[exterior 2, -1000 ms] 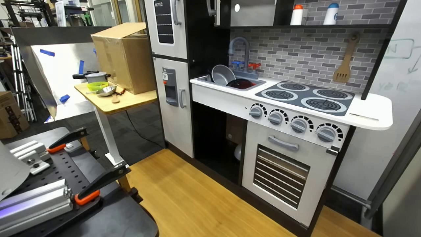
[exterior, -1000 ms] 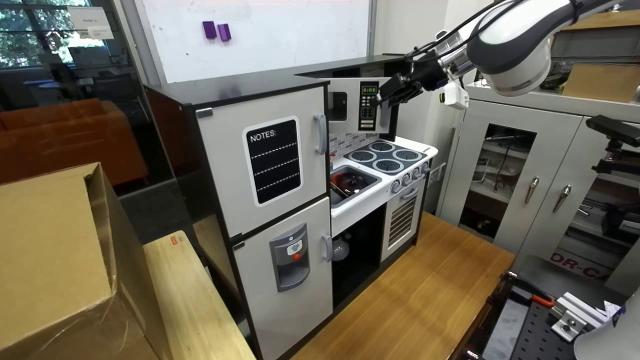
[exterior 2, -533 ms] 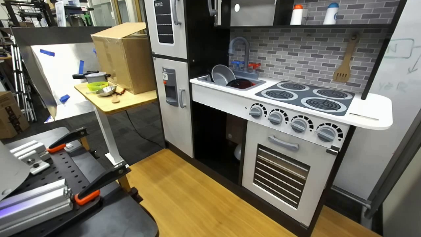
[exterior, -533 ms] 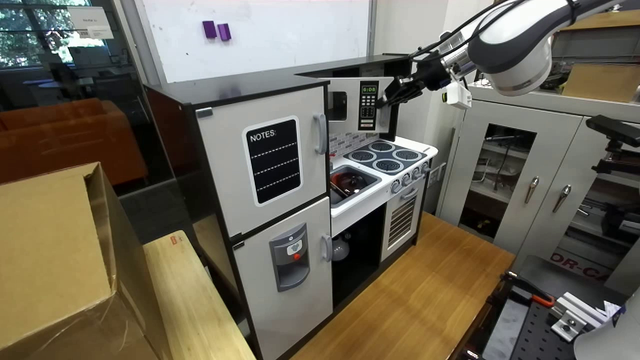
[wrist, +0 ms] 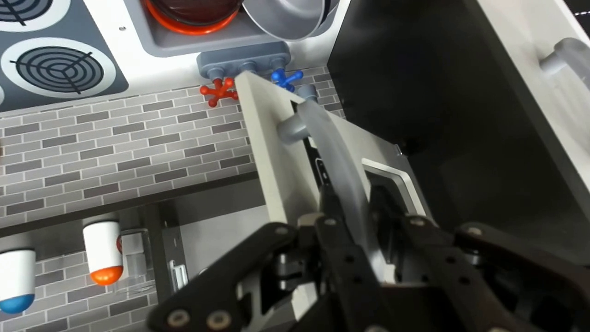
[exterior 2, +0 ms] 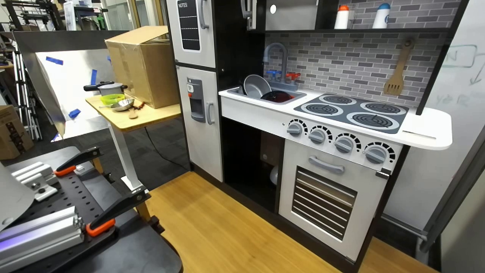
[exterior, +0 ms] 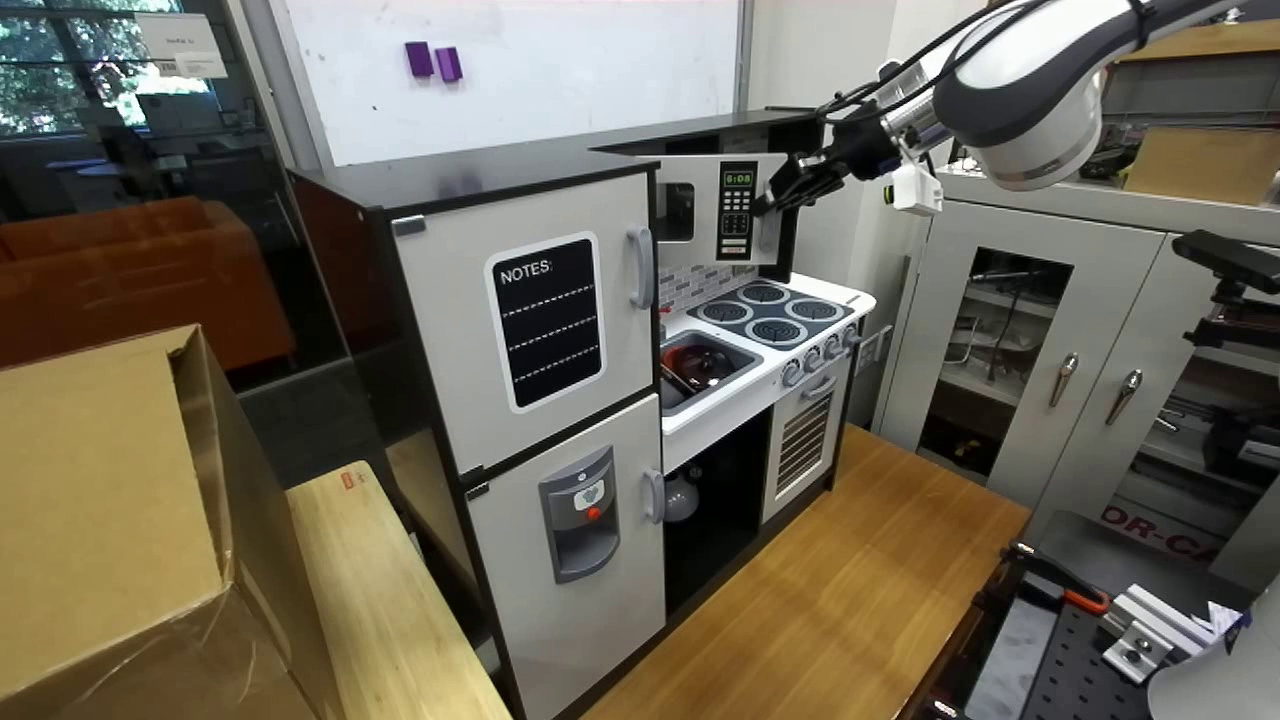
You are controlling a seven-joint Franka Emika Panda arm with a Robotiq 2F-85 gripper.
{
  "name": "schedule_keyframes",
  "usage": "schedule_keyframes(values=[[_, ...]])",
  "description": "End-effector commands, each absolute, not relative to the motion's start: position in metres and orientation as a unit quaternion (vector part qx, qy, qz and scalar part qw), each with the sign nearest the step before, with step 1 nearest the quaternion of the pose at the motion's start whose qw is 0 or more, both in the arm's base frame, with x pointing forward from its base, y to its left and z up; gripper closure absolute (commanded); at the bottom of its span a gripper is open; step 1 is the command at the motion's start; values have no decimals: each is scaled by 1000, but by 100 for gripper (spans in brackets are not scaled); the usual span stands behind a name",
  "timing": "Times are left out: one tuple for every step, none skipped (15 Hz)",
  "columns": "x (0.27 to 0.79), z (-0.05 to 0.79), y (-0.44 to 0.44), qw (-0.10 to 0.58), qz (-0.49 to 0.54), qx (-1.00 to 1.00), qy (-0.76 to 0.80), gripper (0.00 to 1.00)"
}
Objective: Close the microwave door
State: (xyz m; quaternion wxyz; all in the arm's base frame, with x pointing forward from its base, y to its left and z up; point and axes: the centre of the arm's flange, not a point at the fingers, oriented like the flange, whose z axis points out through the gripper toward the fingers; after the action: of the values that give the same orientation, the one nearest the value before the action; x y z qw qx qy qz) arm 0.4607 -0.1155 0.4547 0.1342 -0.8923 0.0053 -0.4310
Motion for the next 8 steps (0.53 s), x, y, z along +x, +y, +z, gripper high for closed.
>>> schedule_keyframes(values=[[471, 458, -115, 111, -431, -895, 19, 95], [472, 458, -116, 108, -432, -895, 19, 95], [472, 458, -116, 104, -433, -895, 20, 95], [473, 458, -117, 99, -432, -896, 21, 95], [473, 458, -117, 94, -432, -897, 23, 95], [473, 459, -117, 88, -431, -898, 24, 95], [474, 459, -117, 81, -429, -899, 27, 95], [474, 459, -117, 75, -428, -900, 29, 95]])
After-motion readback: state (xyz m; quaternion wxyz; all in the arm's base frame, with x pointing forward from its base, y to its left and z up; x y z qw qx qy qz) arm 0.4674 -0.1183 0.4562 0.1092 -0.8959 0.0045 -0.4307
